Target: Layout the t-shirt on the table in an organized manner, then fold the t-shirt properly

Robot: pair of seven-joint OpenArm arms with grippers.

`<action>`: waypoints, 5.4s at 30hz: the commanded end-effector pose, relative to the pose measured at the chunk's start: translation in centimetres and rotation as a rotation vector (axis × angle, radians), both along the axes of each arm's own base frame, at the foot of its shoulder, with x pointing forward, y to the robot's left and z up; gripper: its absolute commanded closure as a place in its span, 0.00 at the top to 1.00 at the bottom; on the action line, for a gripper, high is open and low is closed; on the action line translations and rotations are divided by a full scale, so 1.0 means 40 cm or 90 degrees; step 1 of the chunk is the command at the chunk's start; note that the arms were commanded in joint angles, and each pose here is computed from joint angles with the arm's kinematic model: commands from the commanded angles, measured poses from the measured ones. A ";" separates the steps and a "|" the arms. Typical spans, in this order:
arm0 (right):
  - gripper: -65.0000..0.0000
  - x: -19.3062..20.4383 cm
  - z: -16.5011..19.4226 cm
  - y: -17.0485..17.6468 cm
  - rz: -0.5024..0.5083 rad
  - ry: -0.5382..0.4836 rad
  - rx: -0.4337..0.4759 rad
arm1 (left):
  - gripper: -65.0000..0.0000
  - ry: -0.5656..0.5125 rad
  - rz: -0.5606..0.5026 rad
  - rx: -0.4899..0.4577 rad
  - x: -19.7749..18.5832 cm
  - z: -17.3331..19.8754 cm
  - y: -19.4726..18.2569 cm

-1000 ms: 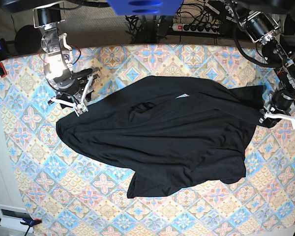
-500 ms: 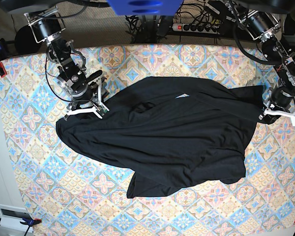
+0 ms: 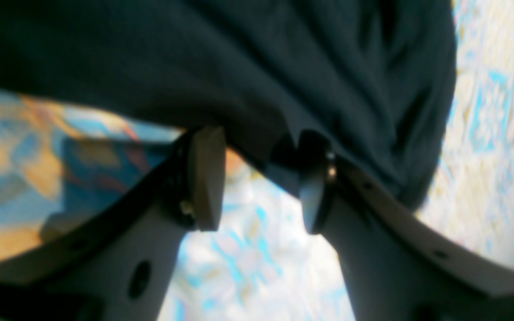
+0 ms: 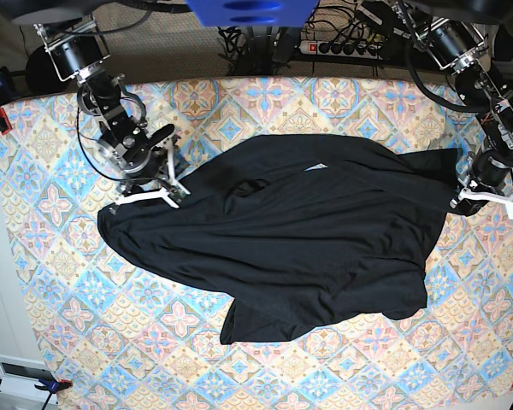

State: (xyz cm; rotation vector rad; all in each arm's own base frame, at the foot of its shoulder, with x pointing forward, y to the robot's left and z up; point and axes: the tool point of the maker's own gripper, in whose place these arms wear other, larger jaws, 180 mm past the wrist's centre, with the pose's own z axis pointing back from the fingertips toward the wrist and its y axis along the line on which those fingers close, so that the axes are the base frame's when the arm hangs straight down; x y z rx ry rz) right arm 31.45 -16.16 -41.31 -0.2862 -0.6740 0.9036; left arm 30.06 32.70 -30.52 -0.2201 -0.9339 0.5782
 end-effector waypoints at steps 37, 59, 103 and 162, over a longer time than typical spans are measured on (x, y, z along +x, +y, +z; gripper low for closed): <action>0.58 0.043 0.003 -0.085 -0.509 0.114 0.738 | 0.00 -0.015 -0.001 0.016 -0.001 0.020 0.013; 0.01 0.015 -0.043 -0.039 -0.500 0.166 0.721 | 0.00 -0.015 0.000 0.016 -0.001 0.020 0.014; 0.00 -0.031 0.121 -0.200 -0.520 0.018 0.718 | 0.00 -0.050 0.137 -0.240 0.024 -0.116 0.082; 0.00 0.014 0.163 -0.196 -0.497 -0.009 0.729 | 0.46 0.149 -0.001 -0.234 -0.088 -0.312 -0.152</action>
